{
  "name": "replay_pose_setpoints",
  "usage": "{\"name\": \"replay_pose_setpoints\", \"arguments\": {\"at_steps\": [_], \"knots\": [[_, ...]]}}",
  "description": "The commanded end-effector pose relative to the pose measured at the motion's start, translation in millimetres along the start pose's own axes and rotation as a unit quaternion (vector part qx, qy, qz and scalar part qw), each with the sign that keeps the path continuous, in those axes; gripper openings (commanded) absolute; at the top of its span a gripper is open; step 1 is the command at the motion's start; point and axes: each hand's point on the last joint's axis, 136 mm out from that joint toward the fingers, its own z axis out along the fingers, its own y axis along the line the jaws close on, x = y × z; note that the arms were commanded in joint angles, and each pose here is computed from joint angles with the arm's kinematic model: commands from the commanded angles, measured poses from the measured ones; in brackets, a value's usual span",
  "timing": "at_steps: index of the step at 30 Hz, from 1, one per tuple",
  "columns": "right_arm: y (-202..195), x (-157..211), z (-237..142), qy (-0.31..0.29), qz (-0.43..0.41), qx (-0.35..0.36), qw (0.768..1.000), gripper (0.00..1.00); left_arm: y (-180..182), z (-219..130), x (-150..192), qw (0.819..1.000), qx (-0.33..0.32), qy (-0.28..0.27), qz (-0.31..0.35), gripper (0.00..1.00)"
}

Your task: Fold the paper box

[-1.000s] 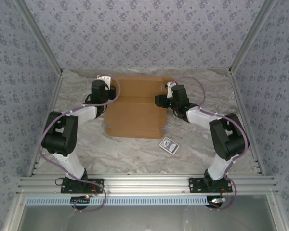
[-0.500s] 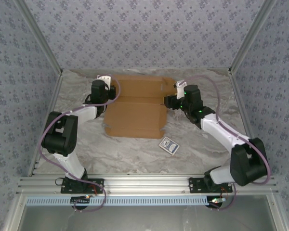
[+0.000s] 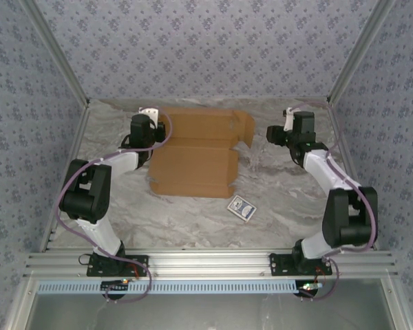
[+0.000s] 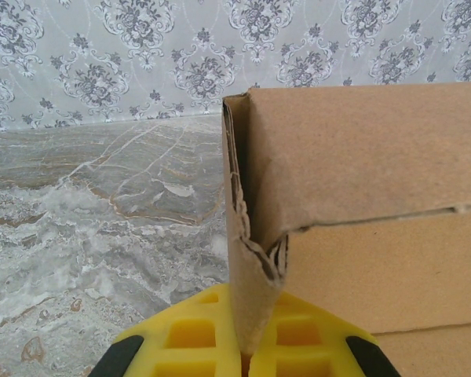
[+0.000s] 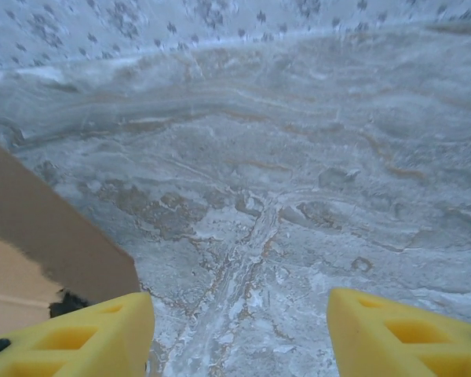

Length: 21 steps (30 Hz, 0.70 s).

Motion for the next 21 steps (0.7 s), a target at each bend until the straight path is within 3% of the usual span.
{"name": "replay_pose_setpoints", "arguments": {"at_steps": [1, 7, 21], "knots": [[13, 0, 20, 0.015, 0.010, -0.041, 0.999, 0.60, -5, -8, -26, 0.999, 0.009, -0.034, -0.006, 0.02], [36, 8, 44, 0.035, -0.001, -0.110, 0.993, 0.55, -7, -8, -26, 0.999, 0.013, -0.033, -0.009, 0.02], [85, 16, 52, 0.049, -0.052, -0.218, 0.973, 0.52, -7, -9, -26, 0.999, 0.013, -0.032, -0.007, 0.02]]}}
